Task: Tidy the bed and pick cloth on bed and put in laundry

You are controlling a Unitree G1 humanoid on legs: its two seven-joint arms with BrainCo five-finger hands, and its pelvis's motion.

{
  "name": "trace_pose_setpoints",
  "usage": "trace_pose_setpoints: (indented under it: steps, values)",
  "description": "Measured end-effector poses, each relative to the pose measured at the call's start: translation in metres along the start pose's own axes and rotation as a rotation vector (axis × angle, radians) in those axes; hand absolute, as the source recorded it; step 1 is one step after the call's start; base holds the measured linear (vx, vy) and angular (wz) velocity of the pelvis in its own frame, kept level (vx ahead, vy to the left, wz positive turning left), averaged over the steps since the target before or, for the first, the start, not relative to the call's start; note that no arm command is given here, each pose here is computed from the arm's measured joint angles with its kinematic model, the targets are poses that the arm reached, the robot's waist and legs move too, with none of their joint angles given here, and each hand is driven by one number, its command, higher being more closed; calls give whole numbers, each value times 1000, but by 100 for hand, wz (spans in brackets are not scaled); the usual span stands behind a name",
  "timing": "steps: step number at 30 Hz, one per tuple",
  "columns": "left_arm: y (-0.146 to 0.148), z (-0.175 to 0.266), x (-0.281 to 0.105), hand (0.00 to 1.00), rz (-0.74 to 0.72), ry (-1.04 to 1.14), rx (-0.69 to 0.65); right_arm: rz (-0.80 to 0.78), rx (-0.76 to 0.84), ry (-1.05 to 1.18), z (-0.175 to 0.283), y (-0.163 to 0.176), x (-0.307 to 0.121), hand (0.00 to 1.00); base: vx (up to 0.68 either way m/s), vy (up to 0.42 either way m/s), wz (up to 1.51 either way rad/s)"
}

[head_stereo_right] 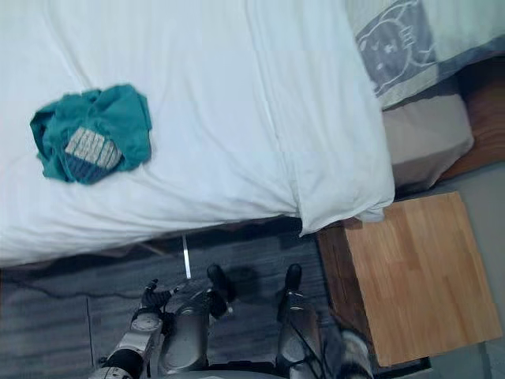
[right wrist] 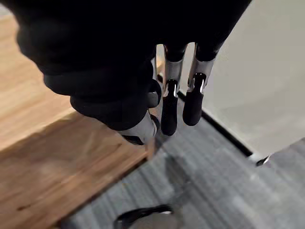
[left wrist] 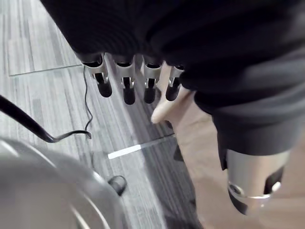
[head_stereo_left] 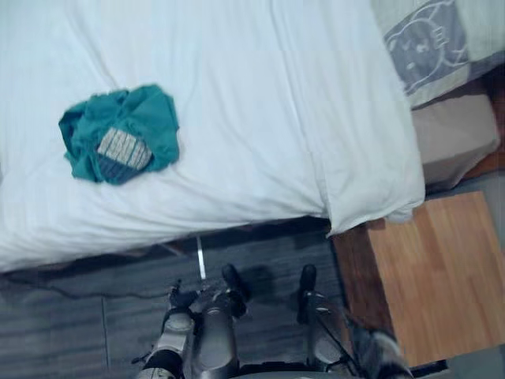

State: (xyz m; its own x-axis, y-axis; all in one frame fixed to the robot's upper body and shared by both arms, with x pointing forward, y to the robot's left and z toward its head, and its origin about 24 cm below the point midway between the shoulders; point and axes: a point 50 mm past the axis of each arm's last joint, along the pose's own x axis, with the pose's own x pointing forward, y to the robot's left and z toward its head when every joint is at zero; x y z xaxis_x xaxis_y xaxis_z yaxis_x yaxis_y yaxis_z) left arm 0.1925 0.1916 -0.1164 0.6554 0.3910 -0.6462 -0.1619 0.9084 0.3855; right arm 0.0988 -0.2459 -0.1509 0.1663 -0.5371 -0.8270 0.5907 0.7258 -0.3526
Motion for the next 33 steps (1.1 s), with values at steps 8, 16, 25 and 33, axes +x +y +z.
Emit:
trace_pose_setpoints:
  steps: [8,16,25,33]
  values:
    - [6,-27,-4,0,-20,68,57,100,-28,-42,5,11,-2,0,89,387,49]
    - [14,-45,-6,0,-58,114,130,209,-93,-101,-1,35,-15,0,99,231,11]
    - [-28,-35,-21,0,-192,52,122,216,-138,-226,19,30,-17,0,13,7,9]
    - [-33,-53,-27,0,-216,107,191,251,-228,-217,21,42,-17,0,124,658,-2]
